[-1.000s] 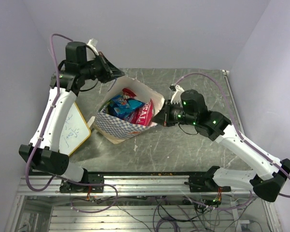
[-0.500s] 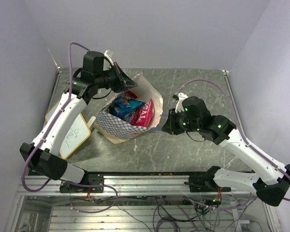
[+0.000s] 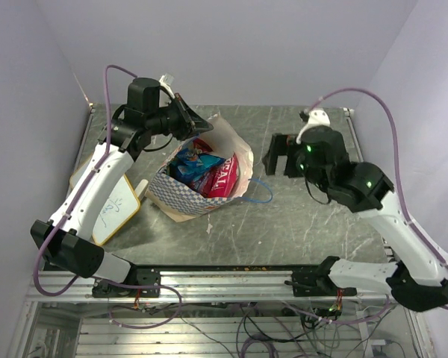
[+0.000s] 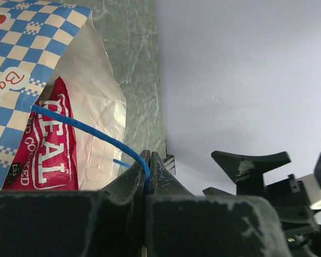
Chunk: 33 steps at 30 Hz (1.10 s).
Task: Take the snacks out of the paper bag
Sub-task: Take out the snack from the paper bag.
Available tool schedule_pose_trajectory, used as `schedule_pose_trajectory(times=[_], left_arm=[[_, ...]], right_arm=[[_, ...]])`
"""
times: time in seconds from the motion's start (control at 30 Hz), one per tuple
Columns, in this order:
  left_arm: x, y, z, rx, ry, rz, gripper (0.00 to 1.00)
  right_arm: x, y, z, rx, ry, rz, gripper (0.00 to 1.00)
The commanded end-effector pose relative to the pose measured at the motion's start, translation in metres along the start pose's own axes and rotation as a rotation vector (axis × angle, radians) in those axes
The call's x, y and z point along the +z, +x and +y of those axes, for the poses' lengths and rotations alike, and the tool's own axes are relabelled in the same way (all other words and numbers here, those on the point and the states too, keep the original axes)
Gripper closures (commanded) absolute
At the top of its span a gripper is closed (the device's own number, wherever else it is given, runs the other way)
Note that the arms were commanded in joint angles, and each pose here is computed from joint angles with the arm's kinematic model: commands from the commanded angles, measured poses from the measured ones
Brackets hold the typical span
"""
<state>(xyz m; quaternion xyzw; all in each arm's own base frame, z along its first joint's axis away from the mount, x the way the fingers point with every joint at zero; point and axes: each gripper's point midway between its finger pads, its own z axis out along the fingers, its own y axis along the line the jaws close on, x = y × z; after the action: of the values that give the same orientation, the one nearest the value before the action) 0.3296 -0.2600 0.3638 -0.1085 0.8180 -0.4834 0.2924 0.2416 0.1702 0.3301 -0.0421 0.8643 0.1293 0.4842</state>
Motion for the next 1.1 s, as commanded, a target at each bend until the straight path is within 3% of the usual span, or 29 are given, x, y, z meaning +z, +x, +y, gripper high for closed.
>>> schedule_pose_trajectory(times=[0.0,0.1,0.17,0.27,0.47,0.8,1.07], left_arm=[[-0.012,-0.001,-0.036,0.035,0.131,-0.009,0.93],[-0.015,-0.001,-0.039,0.042,0.135,-0.012,0.93],[-0.018,0.000,-0.041,0.044,0.142,-0.015,0.93],[-0.020,0.002,-0.041,0.041,0.151,-0.010,0.93],[-0.028,0.010,-0.036,0.041,0.141,-0.006,0.93],[-0.039,0.020,-0.035,0.053,0.167,0.005,0.93],[-0.037,0.031,-0.030,0.053,0.161,0.051,0.93]], right_arm=[[0.037,-0.032,0.055,0.015,-0.116,-0.021,0.02],[0.064,-0.025,0.090,0.063,-0.193,0.054,0.09],[0.085,-0.009,0.101,0.085,-0.183,0.139,0.19],[0.106,0.024,0.111,0.131,-0.163,0.280,0.26],[0.119,0.086,0.091,0.295,0.029,0.426,0.28],[0.146,0.127,0.093,0.389,0.130,0.457,0.39],[0.148,0.127,0.101,0.411,0.133,0.432,0.77]])
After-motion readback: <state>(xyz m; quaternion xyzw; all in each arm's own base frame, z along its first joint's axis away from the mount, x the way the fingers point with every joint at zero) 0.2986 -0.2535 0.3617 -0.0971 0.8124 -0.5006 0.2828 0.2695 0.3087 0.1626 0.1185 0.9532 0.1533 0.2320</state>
